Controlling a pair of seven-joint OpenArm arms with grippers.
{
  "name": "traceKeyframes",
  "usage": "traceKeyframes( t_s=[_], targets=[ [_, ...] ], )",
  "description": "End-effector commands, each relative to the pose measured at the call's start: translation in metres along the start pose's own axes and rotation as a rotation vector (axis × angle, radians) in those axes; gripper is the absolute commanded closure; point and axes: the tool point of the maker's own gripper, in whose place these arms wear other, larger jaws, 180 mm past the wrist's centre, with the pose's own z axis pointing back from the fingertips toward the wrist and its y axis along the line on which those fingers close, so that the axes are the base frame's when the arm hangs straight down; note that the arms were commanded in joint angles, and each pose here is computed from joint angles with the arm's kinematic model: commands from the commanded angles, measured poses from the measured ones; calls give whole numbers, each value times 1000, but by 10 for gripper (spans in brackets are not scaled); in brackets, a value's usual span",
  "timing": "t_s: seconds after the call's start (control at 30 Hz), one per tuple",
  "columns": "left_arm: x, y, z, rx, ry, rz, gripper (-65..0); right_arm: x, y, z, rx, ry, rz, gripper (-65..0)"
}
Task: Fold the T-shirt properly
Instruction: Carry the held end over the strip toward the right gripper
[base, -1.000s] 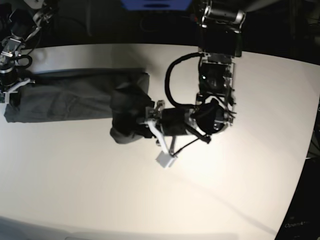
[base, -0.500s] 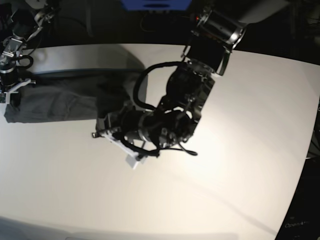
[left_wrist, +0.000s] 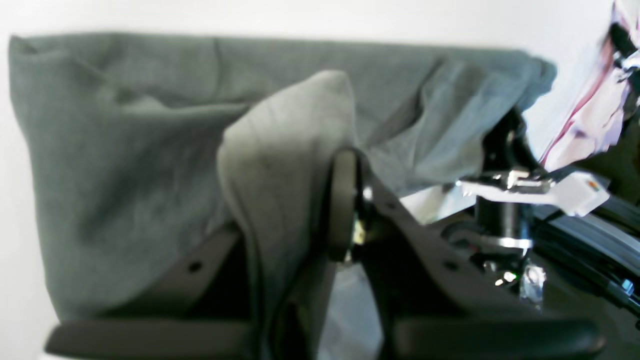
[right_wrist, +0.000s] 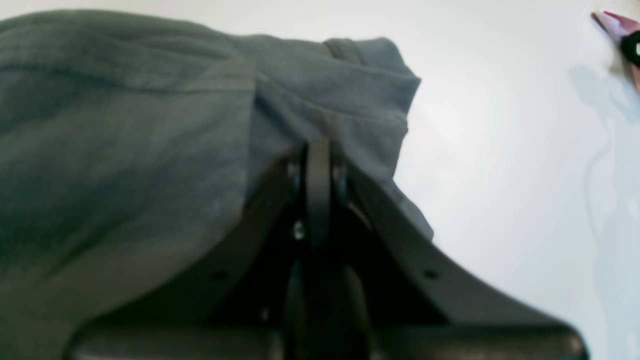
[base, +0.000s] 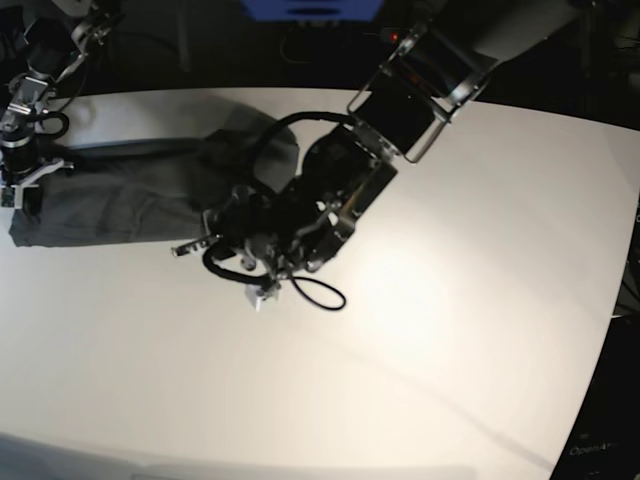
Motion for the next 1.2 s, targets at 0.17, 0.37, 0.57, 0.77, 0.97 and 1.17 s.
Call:
traceKeyframes(
  t_s=[0.17, 0.37, 0.57, 0.77, 0.97, 1.17],
  targets=[
    [24, -42, 23, -113, -121, -43, -29, -91, 67, 22, 229, 402, 70, -3],
    [42, -58, 34, -146, -153, -61, -29, -90, 71, 21, 244, 403, 85, -3],
    [60, -54, 26, -122, -173, -28, -29, -89, 71, 20, 244, 400, 84, -3],
    [38, -54, 10, -74, -134, -118, -29, -88, 75, 18, 259, 399, 99, -3],
    [39, -61, 11, -109, -143, -92, -29, -87, 77, 17, 261, 397, 97, -3],
    [49, -59, 11, -95, -158, -91, -27, -89, 86, 19, 273, 395, 86, -3]
  ],
)
